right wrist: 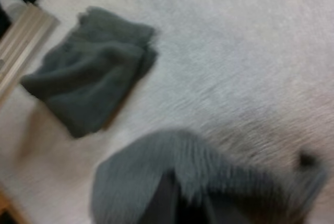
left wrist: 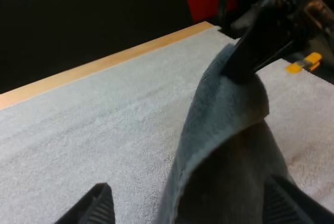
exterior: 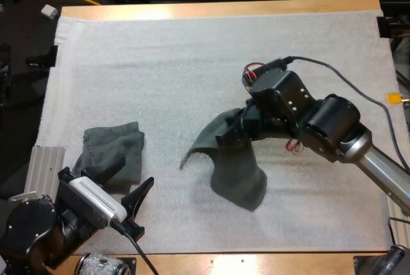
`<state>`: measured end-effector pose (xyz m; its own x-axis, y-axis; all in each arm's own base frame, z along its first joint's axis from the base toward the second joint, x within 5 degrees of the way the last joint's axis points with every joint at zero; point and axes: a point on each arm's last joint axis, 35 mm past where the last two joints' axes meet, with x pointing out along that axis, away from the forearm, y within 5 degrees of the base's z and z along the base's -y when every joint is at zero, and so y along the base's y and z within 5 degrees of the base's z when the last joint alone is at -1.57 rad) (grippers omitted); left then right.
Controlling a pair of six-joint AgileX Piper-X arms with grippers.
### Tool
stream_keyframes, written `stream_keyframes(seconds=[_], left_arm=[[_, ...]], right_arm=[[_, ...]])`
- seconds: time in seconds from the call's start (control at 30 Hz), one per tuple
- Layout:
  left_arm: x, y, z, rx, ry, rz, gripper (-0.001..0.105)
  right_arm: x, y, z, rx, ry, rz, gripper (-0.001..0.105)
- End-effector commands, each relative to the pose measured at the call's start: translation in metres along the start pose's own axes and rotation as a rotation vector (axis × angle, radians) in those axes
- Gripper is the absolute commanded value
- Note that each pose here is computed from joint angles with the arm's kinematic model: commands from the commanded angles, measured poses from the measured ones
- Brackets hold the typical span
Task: Pick towel from pile, fold and stack
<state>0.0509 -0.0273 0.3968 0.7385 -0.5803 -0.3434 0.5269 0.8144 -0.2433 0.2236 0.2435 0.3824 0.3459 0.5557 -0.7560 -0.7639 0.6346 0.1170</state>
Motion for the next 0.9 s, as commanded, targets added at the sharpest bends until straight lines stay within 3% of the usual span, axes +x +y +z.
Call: stream_keyframes(seconds=[0.0,0.17,0.27,0.5,0.6,0.7,0.8,0.83,0.87], left_arm=[[-0.001,-0.001,0.001,-0.005,-0.005,-0.01,0.058],[-0.001,-0.001,0.001,-0.003,-0.006,-0.011,0.058],[-0.001,-0.001,0.002,-0.005,-0.006,-0.01,0.059],[-0.001,-0.001,0.002,-0.005,-0.006,-0.008,0.059],[-0.001,-0.001,0.002,-0.006,-0.005,-0.009,0.059],[-0.002,-0.001,0.001,-0.007,-0.006,-0.01,0.059],[-0.001,-0.001,0.002,-0.005,-0.005,-0.006,0.058],[0.0,-0.001,0.002,-0.007,-0.005,-0.012,0.058],[0.0,-0.001,0.002,-0.008,-0.002,-0.012,0.059]], right_arm=[[0.004,-0.006,-0.015,-0.026,0.073,-0.093,0.0],[0.042,-0.027,-0.049,-0.025,0.242,-0.245,0.0],[0.054,-0.044,-0.059,-0.007,0.29,-0.318,0.0],[0.061,-0.092,-0.055,0.131,0.246,-0.371,0.002],[0.063,-0.104,-0.054,0.172,0.227,-0.37,0.023],[0.063,-0.11,-0.051,0.188,0.209,-0.368,0.062],[0.059,-0.11,-0.051,0.184,0.211,-0.396,0.045],[0.057,-0.114,-0.05,0.195,0.202,-0.411,0.067],[0.056,-0.115,-0.049,0.198,0.203,-0.415,0.077]])
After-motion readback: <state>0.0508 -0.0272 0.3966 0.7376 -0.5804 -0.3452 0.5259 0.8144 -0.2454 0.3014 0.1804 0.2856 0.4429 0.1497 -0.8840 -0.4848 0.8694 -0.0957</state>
